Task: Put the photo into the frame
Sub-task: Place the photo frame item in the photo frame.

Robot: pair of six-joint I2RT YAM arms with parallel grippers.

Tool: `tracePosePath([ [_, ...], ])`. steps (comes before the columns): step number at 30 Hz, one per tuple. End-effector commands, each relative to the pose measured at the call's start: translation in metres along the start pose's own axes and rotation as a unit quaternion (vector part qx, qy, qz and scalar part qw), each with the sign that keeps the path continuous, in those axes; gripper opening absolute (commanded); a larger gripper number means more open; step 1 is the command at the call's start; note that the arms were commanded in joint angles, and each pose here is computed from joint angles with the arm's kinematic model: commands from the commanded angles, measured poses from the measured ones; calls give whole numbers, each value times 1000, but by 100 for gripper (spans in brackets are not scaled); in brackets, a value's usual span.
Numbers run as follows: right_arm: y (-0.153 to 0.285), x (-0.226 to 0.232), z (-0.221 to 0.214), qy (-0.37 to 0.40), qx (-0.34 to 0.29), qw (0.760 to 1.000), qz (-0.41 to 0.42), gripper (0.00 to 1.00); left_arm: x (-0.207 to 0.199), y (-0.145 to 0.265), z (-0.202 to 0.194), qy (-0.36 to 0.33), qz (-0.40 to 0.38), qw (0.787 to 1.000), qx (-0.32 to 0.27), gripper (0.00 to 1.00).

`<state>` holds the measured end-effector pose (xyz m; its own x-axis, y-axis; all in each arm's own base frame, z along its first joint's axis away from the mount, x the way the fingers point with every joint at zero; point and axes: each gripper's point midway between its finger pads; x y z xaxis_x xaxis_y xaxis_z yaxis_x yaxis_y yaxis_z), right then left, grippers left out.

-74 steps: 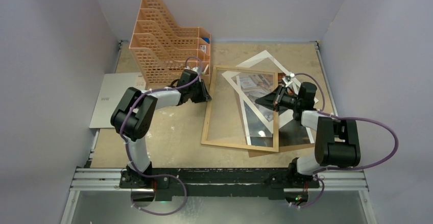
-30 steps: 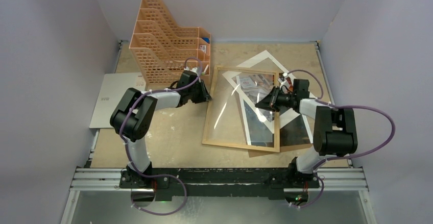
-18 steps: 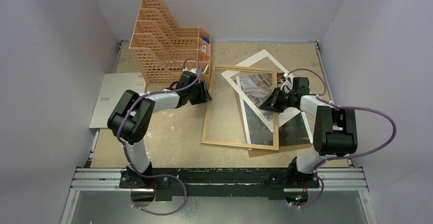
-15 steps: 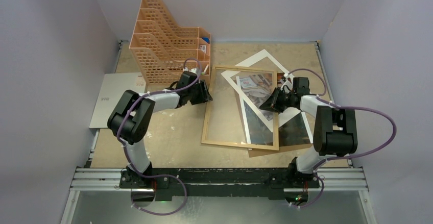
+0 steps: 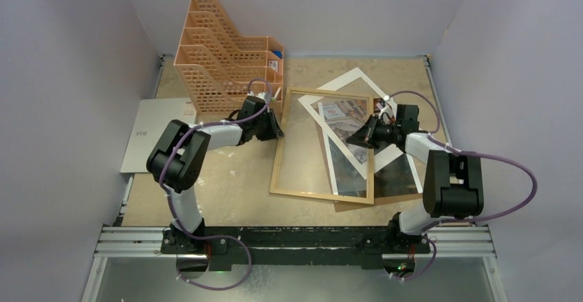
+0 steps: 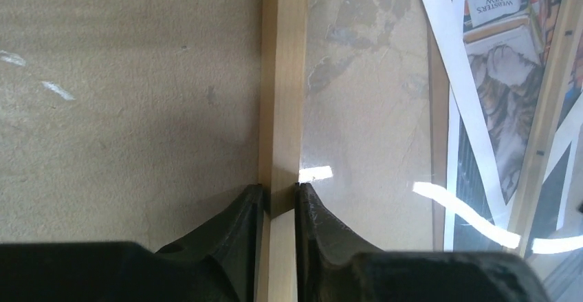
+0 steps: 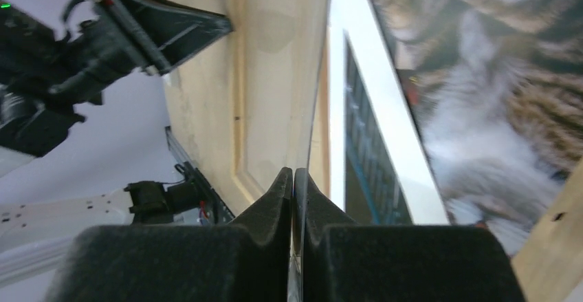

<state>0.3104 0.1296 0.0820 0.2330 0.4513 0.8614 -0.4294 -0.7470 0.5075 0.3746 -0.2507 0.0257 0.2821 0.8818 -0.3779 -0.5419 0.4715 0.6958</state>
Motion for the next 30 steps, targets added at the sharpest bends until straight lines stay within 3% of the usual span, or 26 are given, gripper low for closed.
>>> tracePosePath([
  [1,17,57,1,42,-6,996,83,3,7,-7,-36,1,-3,998,59,17],
  [6,27,73,3,37,-10,996,75,1,2,-5,-35,6,-14,998,58,10],
  [18,45,108,-3,27,5,994,102,1,-13,-6,-36,31,-51,996,61,10],
  [30,47,113,-7,54,8,993,104,1,-14,-6,-41,38,-58,996,61,10],
])
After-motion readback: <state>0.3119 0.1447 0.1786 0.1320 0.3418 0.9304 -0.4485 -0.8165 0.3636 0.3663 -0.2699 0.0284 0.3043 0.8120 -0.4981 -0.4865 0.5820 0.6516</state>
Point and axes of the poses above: each gripper's point midway between its finger pads, its own y axis back along the fingers, its own x axis along the line the jaws close on, z = x × y, and after that the axes turned 15 degrees about -y, right-handed
